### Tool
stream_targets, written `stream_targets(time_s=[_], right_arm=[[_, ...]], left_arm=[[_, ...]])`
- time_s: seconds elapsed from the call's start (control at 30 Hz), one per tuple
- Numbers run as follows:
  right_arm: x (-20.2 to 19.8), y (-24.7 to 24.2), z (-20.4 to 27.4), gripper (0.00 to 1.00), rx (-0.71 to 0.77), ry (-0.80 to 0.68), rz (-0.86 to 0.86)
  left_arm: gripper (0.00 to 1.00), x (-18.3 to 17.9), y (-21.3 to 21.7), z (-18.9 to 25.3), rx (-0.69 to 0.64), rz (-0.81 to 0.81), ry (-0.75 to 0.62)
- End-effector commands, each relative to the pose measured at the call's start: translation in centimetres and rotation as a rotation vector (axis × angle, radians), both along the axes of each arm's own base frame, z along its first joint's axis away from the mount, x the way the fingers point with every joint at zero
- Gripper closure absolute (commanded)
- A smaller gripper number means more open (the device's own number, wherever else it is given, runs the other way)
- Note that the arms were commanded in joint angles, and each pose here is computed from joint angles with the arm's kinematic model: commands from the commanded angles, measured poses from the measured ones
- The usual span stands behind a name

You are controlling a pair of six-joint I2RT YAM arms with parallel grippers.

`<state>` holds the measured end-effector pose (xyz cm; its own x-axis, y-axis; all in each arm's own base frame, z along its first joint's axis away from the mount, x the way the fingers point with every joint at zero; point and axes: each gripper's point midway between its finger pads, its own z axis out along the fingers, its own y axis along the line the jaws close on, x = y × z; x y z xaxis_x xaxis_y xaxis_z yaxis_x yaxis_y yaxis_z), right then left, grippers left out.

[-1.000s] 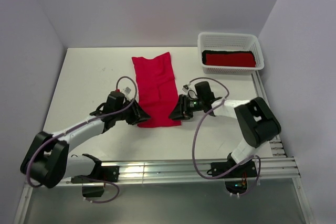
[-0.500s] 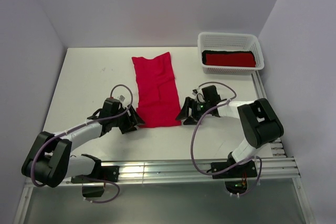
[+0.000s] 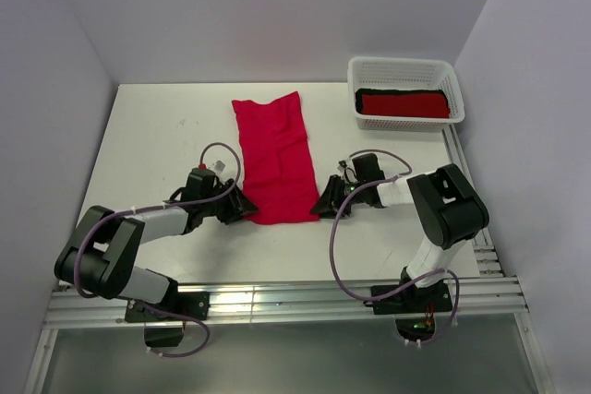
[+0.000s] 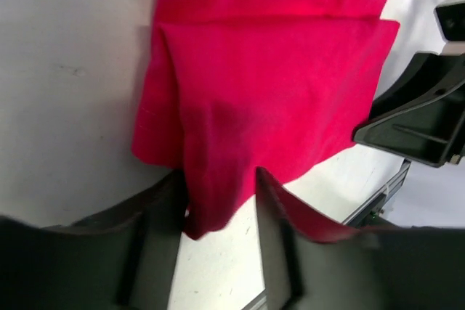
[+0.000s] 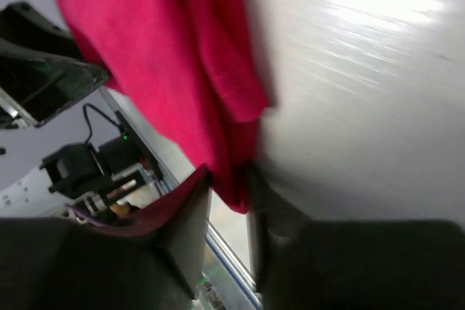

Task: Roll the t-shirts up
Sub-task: Roll the tshirt

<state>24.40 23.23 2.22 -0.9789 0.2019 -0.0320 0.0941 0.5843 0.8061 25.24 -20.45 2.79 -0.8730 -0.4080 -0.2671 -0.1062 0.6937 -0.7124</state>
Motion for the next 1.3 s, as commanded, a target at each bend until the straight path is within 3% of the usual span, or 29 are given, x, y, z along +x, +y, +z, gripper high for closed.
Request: stream_targets(time_s=[0.0, 0.03, 0.17, 0.33, 0.53, 0.9, 1.03, 1.27], right_arm=[[-1.1, -1.0, -2.6, 0.69, -0.086, 0.053, -0.036], [-1.2, -1.0, -2.6, 0.79, -0.082, 0.058, -0.033], [-1.7, -1.0, -2.6, 0.99, -0.075, 0.098, -0.031], [-2.7, -1.0, -1.8, 1.00, -0.070, 0.155, -0.016], [-5.2, -1.7, -1.2, 1.00, -0.098, 0.279, -0.005], [-10.3, -2.7, 1.8, 1.00, -0.113, 0.492, -0.006], [-9.6, -2.7, 3.9, 1.00, -0.137, 0.519, -0.019], [-9.5, -3.5, 5.1, 1.00, -0.270, 0.703, -0.108]], left_arm=[[0.56, -1.9, 2.1, -3.7, 0.119, 0.028, 0.098], [0.63, -2.1, 2.2, -3.9, 0.124, 0.030, 0.104], [0.75, -3.4, 2.7, -4.3, 0.132, 0.029, 0.133], [0.90, -5.2, 2.7, -4.0, 0.107, 0.027, 0.194], [1.00, -7.9, 2.0, -3.0, 0.044, 0.047, 0.315], [1.00, -10.6, -0.2, 0.4, -0.064, 0.090, 0.452], [1.00, -10.4, -0.3, 1.9, -0.070, 0.134, 0.503], [1.00, -10.0, -1.0, 2.3, -0.090, 0.174, 0.627]])
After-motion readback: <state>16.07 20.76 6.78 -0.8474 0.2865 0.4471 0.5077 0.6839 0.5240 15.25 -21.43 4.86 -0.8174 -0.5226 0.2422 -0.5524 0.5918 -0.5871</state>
